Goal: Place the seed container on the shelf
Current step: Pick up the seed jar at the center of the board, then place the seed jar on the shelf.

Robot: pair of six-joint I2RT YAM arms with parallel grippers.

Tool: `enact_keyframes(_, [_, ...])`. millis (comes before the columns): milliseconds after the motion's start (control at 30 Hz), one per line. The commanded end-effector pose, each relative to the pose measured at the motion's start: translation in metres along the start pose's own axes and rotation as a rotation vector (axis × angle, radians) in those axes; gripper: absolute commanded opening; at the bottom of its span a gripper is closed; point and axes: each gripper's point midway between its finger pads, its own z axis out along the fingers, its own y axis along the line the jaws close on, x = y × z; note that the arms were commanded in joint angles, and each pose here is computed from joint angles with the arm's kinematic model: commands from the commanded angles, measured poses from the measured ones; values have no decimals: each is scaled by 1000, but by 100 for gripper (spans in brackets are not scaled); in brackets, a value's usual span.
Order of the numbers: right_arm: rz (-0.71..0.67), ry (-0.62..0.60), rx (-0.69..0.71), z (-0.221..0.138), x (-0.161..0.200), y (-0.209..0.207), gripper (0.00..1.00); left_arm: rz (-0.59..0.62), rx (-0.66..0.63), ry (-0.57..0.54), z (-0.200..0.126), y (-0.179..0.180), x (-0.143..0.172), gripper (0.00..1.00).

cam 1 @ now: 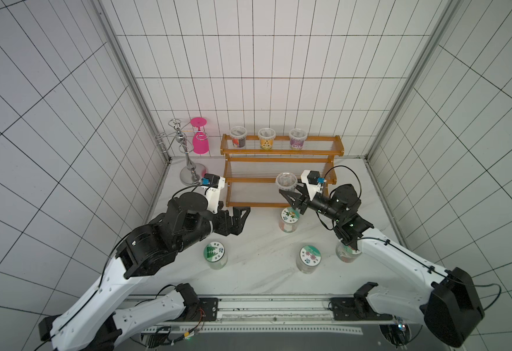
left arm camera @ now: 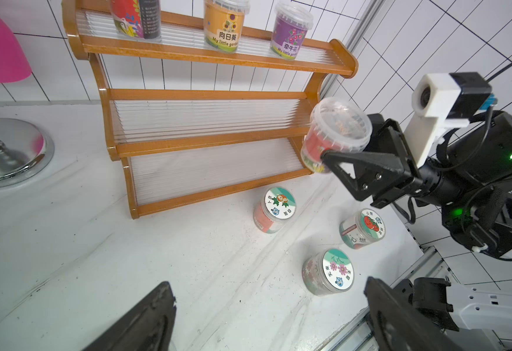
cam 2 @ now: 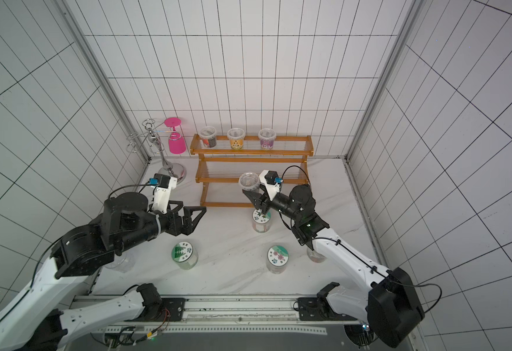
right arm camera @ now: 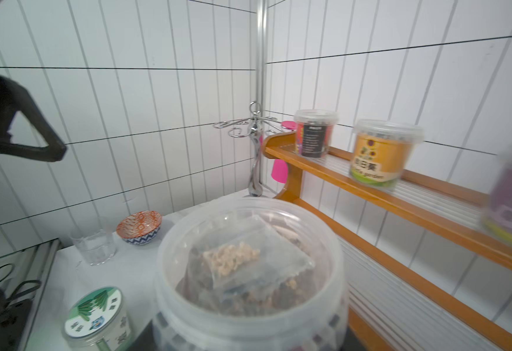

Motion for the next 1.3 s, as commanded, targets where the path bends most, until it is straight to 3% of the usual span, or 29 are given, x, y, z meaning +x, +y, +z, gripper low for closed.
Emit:
enact_keyframes(0, [-58, -90, 120, -10, -50, -40, 55, 0, -15, -57, 0, 4, -7, 98])
enact_keyframes(267, [-69, -61, 345, -37, -73, -137, 55, 6, -42, -44, 4, 10, -1, 99])
enact_keyframes(533, [19, -17, 492, -38, -69, -208, 55, 10, -55, -44, 5, 13, 3, 98])
enact_keyframes(1267, [30, 94, 567, -8, -44, -263, 55, 13, -84, -56, -2, 23, 7, 98])
